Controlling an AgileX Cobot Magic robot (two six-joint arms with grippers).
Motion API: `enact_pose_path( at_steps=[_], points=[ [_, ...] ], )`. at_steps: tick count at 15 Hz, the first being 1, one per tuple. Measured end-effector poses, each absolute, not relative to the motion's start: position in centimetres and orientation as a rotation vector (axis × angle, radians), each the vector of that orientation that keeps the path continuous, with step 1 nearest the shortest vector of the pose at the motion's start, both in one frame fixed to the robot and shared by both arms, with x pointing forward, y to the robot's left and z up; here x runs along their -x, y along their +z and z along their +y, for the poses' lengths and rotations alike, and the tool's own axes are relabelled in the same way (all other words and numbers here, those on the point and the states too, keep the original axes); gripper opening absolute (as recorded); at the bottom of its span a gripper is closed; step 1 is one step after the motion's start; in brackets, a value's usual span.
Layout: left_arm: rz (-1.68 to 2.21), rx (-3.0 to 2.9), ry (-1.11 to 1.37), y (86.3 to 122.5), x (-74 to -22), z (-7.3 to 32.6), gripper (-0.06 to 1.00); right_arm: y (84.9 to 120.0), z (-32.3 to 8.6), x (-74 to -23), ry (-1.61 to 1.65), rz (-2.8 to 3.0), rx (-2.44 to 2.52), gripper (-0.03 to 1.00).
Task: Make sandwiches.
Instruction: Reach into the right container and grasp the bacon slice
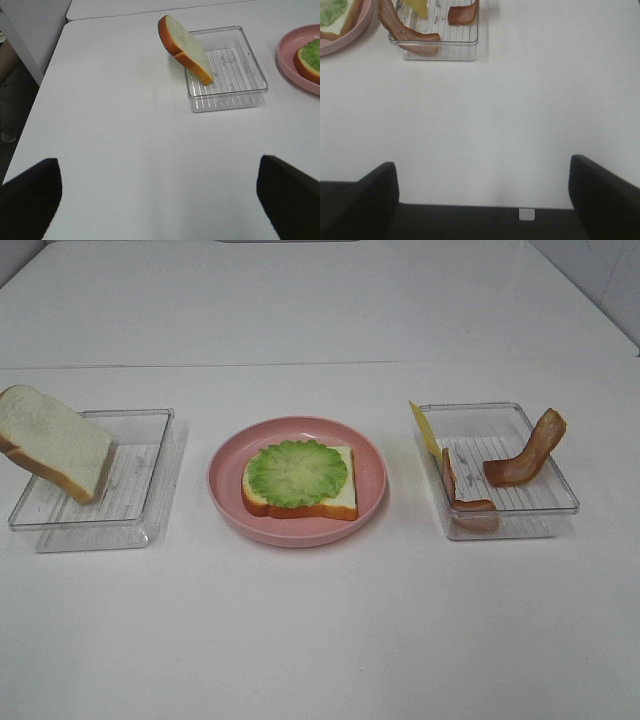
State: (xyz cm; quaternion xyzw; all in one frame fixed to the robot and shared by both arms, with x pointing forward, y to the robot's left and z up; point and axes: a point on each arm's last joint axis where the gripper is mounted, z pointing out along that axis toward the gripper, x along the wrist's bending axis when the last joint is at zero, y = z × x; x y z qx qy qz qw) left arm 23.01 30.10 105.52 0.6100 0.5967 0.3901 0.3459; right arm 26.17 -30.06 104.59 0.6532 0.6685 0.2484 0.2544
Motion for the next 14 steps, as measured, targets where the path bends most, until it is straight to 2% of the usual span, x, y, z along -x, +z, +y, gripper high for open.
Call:
enact_pose_path(
  at_steps=[3, 6, 7, 8, 14],
  points=[
    [1.549, -1.583, 1.013, 105.5, -23.0, 30.1, 0.98, 107.6, -29.4, -30.8, 0.587, 1.942, -1.9, 0.89],
    [1.549, -1.583, 1.013, 105.5, -23.0, 30.1, 0.98, 109.1, -28.9, -36.5, 0.479, 2.043, -1.981, 0.89],
    [1.549, -1.583, 1.013, 105.5, -23.0, 30.1, 0.98, 109.0, -28.5, -41.6, 0.381, 2.107, -2.044, 0.89],
    [1.549, -1.583, 1.013, 105.5, -23.0, 30.1, 0.98, 108.7, -28.4, -43.9, 0.34, 2.132, -2.068, 0.89],
    [1.549, -1.583, 1.013, 105.5, -23.0, 30.1, 0.98, 107.3, -27.8, -55.0, 0.273, 2.192, -2.072, 0.89]
  ],
)
